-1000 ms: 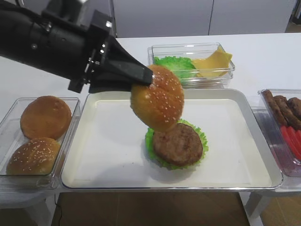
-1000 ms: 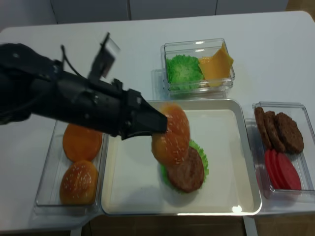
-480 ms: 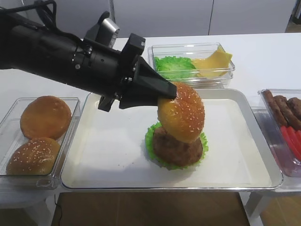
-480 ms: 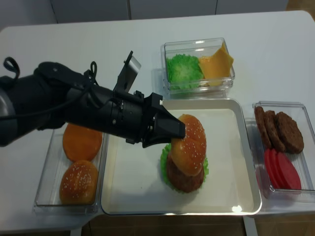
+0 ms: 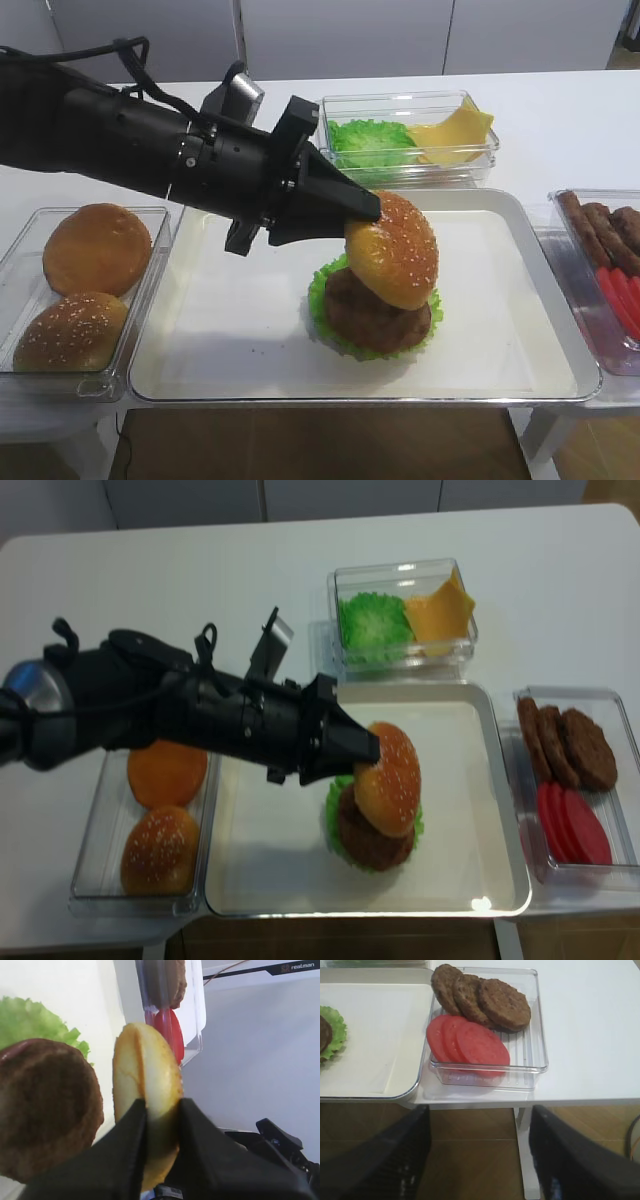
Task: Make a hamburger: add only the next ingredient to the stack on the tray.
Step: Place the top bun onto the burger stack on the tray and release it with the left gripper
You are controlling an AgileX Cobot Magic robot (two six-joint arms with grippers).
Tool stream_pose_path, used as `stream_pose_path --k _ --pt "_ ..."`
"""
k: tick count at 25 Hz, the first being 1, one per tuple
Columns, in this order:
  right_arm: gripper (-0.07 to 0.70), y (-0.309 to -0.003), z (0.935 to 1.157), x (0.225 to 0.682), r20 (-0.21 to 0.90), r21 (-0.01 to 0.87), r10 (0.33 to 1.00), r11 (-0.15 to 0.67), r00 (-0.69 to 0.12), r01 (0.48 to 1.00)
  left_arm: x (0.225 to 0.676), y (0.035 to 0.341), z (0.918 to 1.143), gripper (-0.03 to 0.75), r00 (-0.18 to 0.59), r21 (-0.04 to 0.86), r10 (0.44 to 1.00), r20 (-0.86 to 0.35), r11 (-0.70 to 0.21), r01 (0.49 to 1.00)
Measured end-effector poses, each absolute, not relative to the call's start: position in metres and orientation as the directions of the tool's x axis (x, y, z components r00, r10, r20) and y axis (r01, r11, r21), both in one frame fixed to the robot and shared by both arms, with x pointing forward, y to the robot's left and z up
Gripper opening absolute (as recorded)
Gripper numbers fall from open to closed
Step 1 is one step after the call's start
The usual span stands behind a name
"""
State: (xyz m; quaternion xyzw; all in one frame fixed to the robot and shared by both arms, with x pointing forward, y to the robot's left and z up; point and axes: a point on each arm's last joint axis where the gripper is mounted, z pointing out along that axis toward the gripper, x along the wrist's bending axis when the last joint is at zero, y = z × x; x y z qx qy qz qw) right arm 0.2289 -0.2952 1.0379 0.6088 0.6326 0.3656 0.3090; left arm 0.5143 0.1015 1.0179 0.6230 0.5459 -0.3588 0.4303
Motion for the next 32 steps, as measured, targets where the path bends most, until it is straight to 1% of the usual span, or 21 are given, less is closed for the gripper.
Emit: stream_pose_path --k 4,8,14,21,32 --pt "0.467 -0.295 1.038 0.229 0.054 0.839 0.996 -0.009 -0.068 0.544 0.517 0.100 1.009 0.142 0.122 0.114 0.366 -0.922 -0.044 0.993" --pt "0.468 -0.295 1.038 0.229 0.057 0.839 0.996 -0.012 -0.066 0.545 0.516 0.098 1.001 0.142 0.110 0.088 0.353 -0.929 -0.079 0.993" --pt "0.468 -0.295 1.038 0.229 0.063 0.838 0.996 -0.019 -0.062 0.545 0.517 0.100 1.001 0.142 0.110 0.083 0.339 -0.934 -0.093 0.992" --pt "0.467 -0.295 1.038 0.229 0.063 0.838 0.996 -0.019 -0.062 0.545 0.524 0.114 1.003 0.138 0.093 0.072 0.318 -0.943 -0.076 0.994" --pt "0.467 -0.295 1.038 0.229 0.063 0.838 0.996 -0.019 -0.062 0.545 0.518 0.107 1.003 0.137 0.107 0.077 0.313 -0.944 -0.106 0.991"
